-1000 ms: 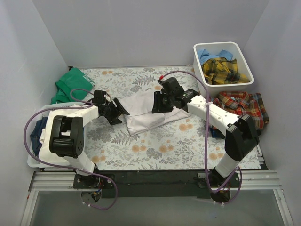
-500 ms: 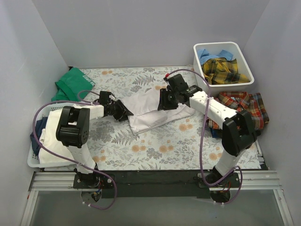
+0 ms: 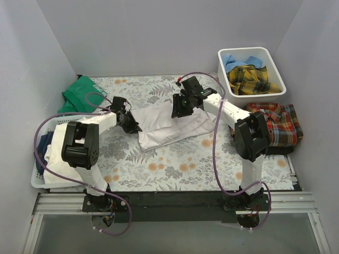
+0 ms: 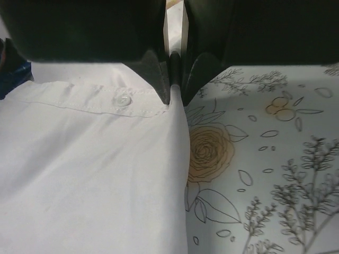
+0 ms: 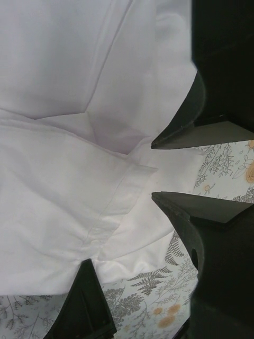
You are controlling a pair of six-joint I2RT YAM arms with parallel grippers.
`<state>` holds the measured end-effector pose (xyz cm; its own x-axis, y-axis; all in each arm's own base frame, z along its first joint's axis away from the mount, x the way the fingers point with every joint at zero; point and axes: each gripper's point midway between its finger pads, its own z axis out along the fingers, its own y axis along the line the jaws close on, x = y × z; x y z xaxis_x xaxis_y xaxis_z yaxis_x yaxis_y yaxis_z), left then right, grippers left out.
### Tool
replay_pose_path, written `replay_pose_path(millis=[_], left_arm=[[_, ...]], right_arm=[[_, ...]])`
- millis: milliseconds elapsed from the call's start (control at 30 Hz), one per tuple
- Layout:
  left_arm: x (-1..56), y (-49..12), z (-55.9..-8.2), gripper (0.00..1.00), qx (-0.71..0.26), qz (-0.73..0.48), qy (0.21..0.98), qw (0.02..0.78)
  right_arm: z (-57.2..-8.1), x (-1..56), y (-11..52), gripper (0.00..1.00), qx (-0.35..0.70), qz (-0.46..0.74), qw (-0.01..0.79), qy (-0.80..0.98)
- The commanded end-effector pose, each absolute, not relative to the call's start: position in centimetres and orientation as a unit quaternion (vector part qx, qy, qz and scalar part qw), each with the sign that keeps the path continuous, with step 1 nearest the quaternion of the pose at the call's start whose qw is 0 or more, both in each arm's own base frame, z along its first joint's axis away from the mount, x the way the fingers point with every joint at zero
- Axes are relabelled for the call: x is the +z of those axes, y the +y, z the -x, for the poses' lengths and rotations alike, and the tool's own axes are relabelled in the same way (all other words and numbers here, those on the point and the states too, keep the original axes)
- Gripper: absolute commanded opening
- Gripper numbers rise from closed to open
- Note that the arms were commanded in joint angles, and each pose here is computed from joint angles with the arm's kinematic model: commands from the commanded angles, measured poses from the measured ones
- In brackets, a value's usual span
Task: Fold and stack the long sleeve shirts
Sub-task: Fold the shirt
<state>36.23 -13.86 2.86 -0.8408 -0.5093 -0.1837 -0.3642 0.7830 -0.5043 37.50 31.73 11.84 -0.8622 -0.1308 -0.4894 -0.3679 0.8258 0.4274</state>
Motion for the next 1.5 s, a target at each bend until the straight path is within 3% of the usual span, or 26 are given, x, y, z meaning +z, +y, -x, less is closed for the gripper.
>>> replay_pose_path(millis=[0,467,1033,1167,1300,1467], left_arm=[[6.9,-10.9,-36.6,0.0,-0.164,0.198,0.944,0.208],[13.8,-10.6,-36.7,0.02,-0.18,0.142,0.94,0.252],[15.4,-10.6,-37.1,0.02,-0.202,0.139,0.935,0.256],[16.5,-10.3,-37.6,0.03,-0.206,0.14,0.931,0.266],[18.0,-10.5,-37.8,0.03,-0.216,0.136,0.927,0.275],[19.4,-10.6,-37.7,0.05,-0.224,0.13,0.923,0.286]], right_arm=[[-36.7,12.9,34.1,0.46,0.282,0.177,0.225,0.916],[-37.6,9.0,37.7,0.42,0.273,0.188,0.198,0.922],[-35.5,4.4,43.2,0.42,0.325,0.261,0.131,0.9],[-37.0,5.5,41.2,0.42,0.283,0.24,0.171,0.913],[-38.9,10.1,39.7,0.45,0.257,0.228,0.245,0.907],[-39.8,11.5,39.5,0.47,0.245,0.223,0.268,0.905]])
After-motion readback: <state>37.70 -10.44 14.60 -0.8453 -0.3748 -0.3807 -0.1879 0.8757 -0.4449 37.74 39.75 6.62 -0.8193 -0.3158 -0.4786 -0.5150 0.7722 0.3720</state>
